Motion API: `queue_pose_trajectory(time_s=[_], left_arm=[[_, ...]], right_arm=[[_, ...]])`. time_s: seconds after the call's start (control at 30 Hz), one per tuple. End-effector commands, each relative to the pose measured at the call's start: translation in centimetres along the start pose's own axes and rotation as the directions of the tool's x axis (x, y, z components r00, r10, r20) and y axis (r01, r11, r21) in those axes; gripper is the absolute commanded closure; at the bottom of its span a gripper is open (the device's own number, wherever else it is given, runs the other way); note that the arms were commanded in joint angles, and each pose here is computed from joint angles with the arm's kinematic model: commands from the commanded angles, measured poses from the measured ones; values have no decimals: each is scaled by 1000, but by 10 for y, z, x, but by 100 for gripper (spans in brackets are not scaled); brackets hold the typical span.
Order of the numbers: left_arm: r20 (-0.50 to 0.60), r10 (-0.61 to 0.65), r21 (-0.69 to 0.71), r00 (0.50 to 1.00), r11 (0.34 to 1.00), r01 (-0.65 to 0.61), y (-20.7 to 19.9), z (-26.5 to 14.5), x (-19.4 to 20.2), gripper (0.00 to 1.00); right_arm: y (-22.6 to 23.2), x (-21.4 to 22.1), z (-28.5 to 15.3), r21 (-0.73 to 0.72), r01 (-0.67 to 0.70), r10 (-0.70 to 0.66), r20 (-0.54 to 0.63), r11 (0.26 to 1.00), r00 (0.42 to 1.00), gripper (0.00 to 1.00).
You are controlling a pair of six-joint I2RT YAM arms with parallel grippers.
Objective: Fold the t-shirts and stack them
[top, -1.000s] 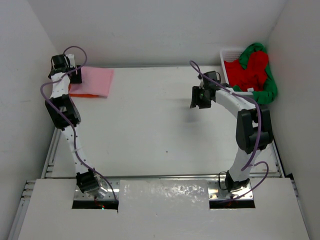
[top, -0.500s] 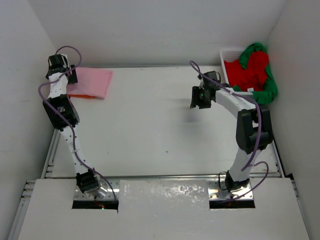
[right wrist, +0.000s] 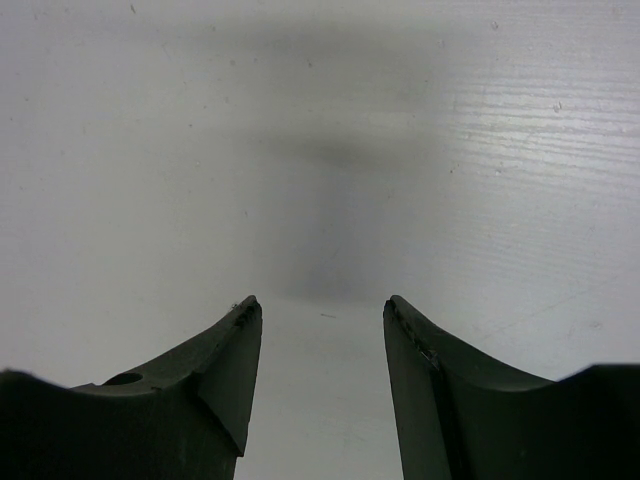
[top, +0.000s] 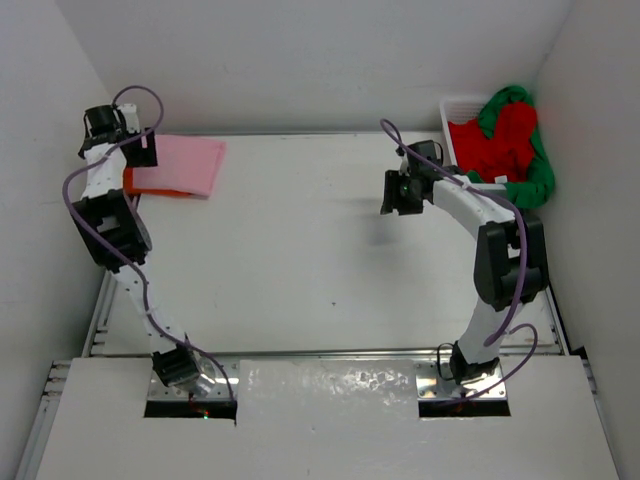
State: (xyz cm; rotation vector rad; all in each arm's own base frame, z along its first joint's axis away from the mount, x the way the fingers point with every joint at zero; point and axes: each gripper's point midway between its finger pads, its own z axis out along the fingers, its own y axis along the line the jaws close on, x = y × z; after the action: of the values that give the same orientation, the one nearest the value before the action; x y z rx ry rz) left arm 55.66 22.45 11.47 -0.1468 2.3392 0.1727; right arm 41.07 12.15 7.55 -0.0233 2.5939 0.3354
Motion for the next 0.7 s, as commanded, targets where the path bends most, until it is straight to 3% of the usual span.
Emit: queue_pose_trajectory(time_s=[0.0,0.03,0.07,0.13,0.17,0.27,0.67], left_arm=[[198,334,77,921,932,-355,-47,-86,-56,22],[104,413,97,905,901,-423,-60,-75,-12,19],[64,561,88,825,821,-565,-81,-80,12,15],[48,657,84,753,748,-658,-103,-80,27,12],[29,671,84,741,737,-671,-105,-77,35,11],[-20,656,105,754,752,-651,-105,-67,48,0],[-120,717,-61,686,685,-726,-98,-29,65,0]], right_arm=[[6,-12,-14,-20,16,-15,55,1000,998,49],[6,-11,-13,-21,13,-12,53,1000,999,49],[6,-10,-12,-25,7,-6,53,1000,999,49],[6,-6,-10,-29,2,-1,49,1000,999,49],[7,-7,-9,-33,3,-1,53,999,999,49],[7,-4,-8,-38,1,1,45,999,999,49],[7,5,-8,-44,2,-1,33,999,999,49]])
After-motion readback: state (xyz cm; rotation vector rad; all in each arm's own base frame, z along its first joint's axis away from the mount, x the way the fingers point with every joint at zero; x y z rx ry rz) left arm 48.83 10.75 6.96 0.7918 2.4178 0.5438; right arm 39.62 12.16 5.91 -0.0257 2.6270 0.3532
